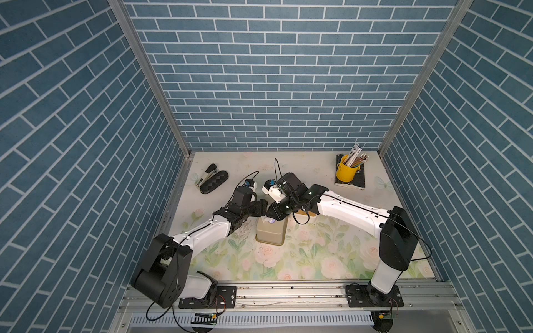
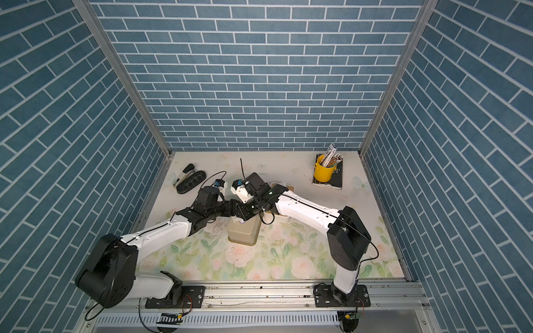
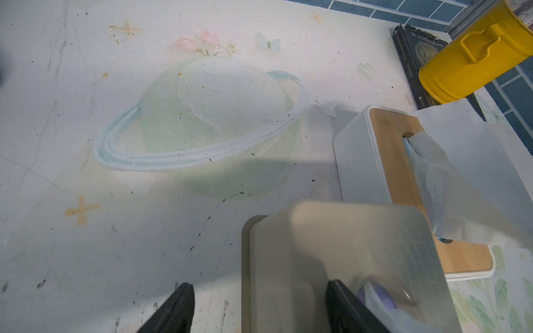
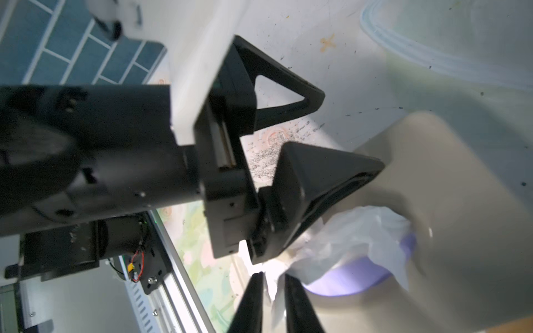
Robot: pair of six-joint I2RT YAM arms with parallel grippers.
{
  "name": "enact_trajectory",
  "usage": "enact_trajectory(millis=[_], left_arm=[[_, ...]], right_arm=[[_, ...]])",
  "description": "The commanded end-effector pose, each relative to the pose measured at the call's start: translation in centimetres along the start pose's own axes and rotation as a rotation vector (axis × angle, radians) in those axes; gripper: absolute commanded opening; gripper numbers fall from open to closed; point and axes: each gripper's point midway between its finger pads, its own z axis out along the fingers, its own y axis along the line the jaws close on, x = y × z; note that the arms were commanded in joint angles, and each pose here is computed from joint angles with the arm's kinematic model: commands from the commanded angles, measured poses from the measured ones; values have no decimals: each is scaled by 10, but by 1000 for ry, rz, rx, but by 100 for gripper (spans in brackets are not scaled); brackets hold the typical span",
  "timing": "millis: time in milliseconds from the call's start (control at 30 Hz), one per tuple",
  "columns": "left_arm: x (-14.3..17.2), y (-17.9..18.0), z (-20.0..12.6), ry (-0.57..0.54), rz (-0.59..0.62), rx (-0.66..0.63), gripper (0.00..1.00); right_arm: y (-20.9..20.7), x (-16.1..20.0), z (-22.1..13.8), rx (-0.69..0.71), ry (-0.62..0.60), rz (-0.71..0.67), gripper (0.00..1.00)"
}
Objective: Put the tissue paper into the tissue box
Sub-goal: Pull the paper towel from the tissue box.
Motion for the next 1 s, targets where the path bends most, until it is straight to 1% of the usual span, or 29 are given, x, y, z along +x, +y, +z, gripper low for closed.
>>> enact_trajectory(millis=[0, 133, 200, 333, 433, 567, 633, 700, 867, 967], left_arm=[[27, 19, 3, 119, 38, -96, 76], [-3, 16, -8, 85, 84, -129, 77], [-25, 10, -17, 59, 113, -132, 77], [-57, -7, -32, 40, 173, -100, 77], [-71, -26, -41, 44, 221, -46, 79], [-69, -57, -42, 98, 327, 0, 81], [-59, -73, -38, 151, 404, 10, 81], [-42, -87, -31, 216, 497, 5, 82], [-10, -96, -16, 358, 662, -58, 82], [-4, -97, -14, 397, 719, -88, 81]], right_arm=[[6, -5, -16, 7, -39, -12, 34], [-2, -18, -52, 53, -153, -2, 43], [-12, -24, -80, 86, -229, 15, 46], [-41, -23, -121, 147, -337, 62, 48], [-60, -15, -136, 175, -364, 88, 49], [-75, -3, -137, 185, -362, 107, 49], [-79, 1, -136, 183, -362, 112, 48], [-83, 6, -136, 182, -361, 117, 48], [-91, 14, -141, 182, -371, 129, 48], [-95, 19, -143, 178, -371, 133, 48]])
